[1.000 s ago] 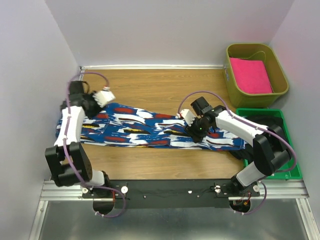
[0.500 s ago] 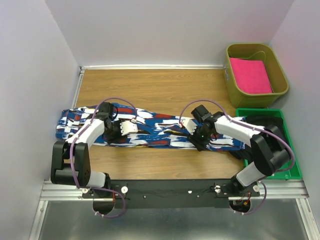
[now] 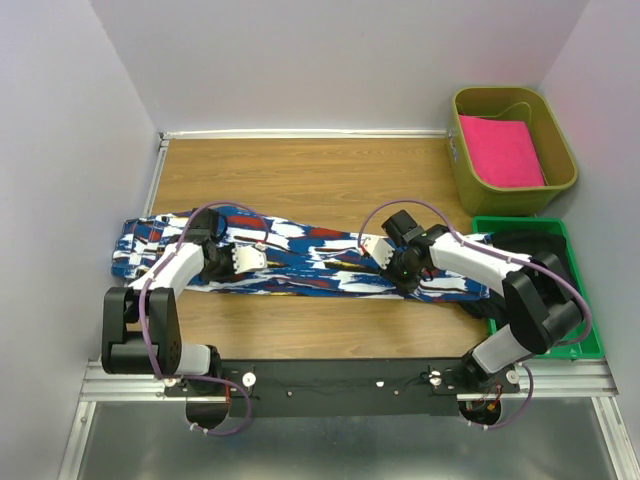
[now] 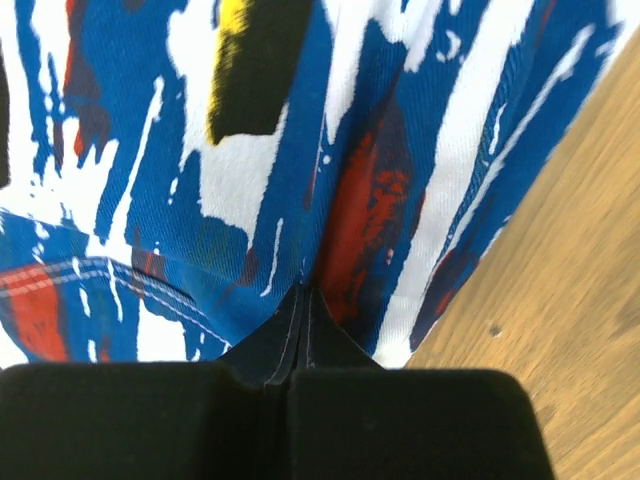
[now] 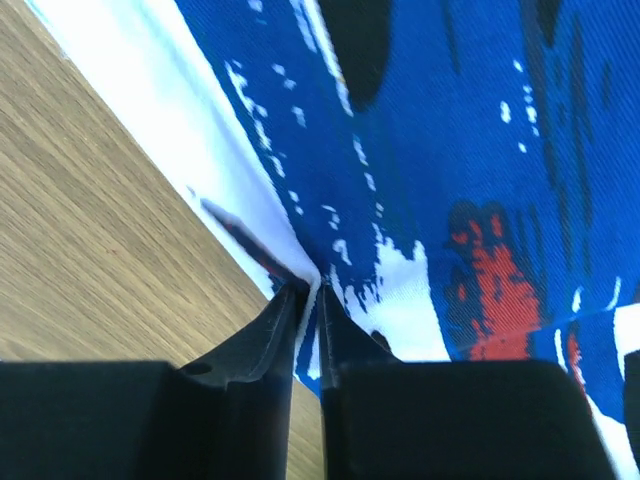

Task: Fold and stack the mixed laundry pile
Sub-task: Fold the trousers at the center of the board.

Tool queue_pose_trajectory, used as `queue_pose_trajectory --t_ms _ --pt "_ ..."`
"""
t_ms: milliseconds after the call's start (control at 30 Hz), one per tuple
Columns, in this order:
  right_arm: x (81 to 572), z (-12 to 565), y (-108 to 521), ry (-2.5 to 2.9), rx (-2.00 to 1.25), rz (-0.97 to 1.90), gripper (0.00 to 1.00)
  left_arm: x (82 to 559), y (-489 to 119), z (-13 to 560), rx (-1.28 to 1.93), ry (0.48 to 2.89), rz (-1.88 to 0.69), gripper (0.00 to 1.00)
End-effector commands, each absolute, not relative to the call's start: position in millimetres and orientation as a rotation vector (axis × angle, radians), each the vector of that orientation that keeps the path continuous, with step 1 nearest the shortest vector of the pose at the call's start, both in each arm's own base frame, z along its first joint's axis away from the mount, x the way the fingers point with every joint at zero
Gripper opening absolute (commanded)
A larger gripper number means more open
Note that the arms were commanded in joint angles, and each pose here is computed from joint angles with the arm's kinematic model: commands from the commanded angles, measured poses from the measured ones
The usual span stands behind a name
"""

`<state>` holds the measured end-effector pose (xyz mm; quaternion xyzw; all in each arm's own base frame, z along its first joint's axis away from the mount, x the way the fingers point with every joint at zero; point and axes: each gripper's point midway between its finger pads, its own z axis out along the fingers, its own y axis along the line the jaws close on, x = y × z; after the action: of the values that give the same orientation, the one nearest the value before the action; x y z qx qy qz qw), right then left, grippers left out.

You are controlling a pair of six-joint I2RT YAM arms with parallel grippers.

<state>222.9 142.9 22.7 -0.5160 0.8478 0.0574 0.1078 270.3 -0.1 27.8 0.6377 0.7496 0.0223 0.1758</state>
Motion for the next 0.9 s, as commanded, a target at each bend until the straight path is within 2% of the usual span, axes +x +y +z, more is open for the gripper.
queue_pose_trajectory --t_ms 0,33,67,100,167,267,300,367,400,433,533,567,667,767,867 --pt "224.9 20.8 143.7 2.488 -1.535 0.152 0.28 255.6 52.8 17.6 1.849 2.265 0.218 0.0" --pt "224.6 19.3 146.6 2.491 -1.536 0.167 0.33 255.7 58.8 15.0 1.837 2.285 0.23 0.0" --pt "223.5 15.9 150.4 2.507 -1.53 0.193 0.46 255.1 69.7 13.3 1.81 2.324 0.251 0.0" --pt "225.4 16.3 155.4 2.503 -1.522 0.211 0.5 252.5 75.8 5.5 1.801 2.358 0.233 0.0" --pt "232.5 24.3 167.6 2.495 -1.485 0.26 0.58 255.0 95.4 3.2 1.76 2.425 0.283 0.0" --pt "241.6 40.1 175.3 2.482 -1.442 0.271 0.59 253.9 116.7 1.5 1.675 2.521 0.255 0.03" --pt "244.8 49.7 175.8 2.461 -1.42 0.267 0.59 259.3 114.0 11.4 1.657 2.495 0.249 0.13" --pt "249.4 63.1 177.3 2.442 -1.377 0.266 0.64 275.4 91.3 44.3 1.629 2.404 0.148 0.25" --pt "250.5 68.3 174.8 2.447 -1.352 0.268 0.64 287.9 66.0 63.7 1.586 2.298 0.064 0.35" --pt "252.2 76.8 174.6 2.432 -1.328 0.273 0.66 305.0 39.2 88.6 1.609 2.201 0.039 0.39" --pt "259.0 87.1 165.1 2.443 -1.259 0.26 0.66 339.7 -16.3 126.3 1.498 2.055 0.01 0.41" --pt "262.4 91.5 161.8 2.442 -1.229 0.254 0.66 342.6 -46.5 129.4 1.486 2.023 -0.035 0.41" --pt "272.5 96.8 142.9 2.492 -1.127 0.268 0.65 359.8 -86.3 121.4 1.472 1.969 -0.046 0.4" --pt "282.8 103.3 118.1 2.54 -1.04 0.252 0.63 363.7 -94.7 93.8 1.447 2.025 -0.058 0.38" --pt "292.8 106.5 96.3 2.561 -0.984 0.191 0.63 354.3 -81.2 60.7 1.488 2.103 -0.014 0.29"
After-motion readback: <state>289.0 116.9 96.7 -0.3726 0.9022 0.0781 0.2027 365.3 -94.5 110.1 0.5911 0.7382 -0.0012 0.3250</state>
